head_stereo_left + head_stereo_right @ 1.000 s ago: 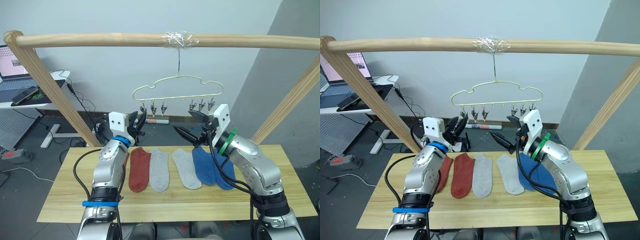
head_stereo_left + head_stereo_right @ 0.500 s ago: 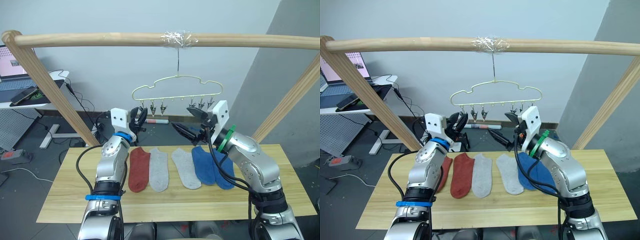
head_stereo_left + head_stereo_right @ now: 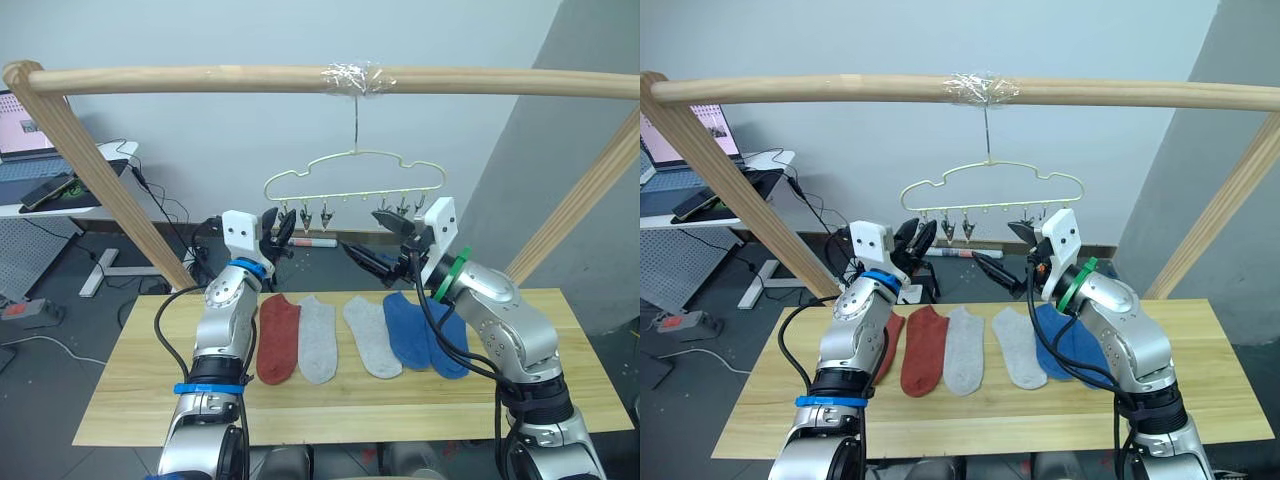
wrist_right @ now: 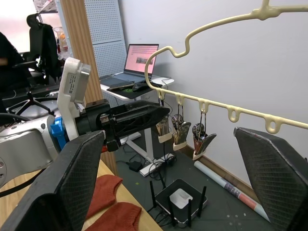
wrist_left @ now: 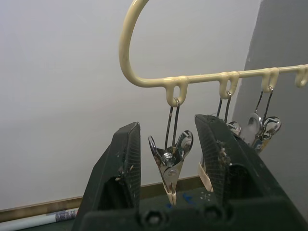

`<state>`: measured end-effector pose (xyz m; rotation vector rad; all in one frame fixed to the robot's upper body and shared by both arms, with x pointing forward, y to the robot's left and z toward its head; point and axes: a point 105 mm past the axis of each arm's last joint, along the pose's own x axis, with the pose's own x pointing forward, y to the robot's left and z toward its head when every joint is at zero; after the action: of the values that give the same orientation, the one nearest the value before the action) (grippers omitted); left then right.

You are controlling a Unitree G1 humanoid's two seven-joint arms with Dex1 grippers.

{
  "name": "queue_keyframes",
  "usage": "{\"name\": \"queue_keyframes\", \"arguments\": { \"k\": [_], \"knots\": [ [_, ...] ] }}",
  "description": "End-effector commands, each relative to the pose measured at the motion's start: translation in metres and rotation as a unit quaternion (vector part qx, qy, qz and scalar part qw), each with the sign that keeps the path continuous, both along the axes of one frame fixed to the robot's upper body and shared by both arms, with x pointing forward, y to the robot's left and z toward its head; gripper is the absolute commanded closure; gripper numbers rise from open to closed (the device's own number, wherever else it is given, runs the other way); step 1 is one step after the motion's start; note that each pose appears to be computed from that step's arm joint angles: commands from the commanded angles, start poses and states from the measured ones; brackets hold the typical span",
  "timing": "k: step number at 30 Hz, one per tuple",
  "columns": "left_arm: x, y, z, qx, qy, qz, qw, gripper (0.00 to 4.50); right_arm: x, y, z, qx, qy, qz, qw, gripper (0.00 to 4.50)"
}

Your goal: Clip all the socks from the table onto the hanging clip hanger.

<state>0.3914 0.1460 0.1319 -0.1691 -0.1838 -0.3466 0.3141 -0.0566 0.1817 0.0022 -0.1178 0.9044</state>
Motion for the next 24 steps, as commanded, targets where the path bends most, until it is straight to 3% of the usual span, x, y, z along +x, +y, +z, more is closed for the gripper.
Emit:
{"name": "queue_keyframes", "arguments": {
  "k": [1,24],
  "knots": [
    [0.002,0.0001,0.0136,0.009,-0.028,0.006,1.0,2.53,-0.0065,0.0045,0.023,0.014,-0.039,0.012,0.999,0.0],
    [0.0056,-0.0034,0.0156,0.014,-0.035,0.004,0.999,2.53,-0.0082,0.0102,0.0231,0.018,-0.039,0.015,0.999,0.0]
  ]
}}
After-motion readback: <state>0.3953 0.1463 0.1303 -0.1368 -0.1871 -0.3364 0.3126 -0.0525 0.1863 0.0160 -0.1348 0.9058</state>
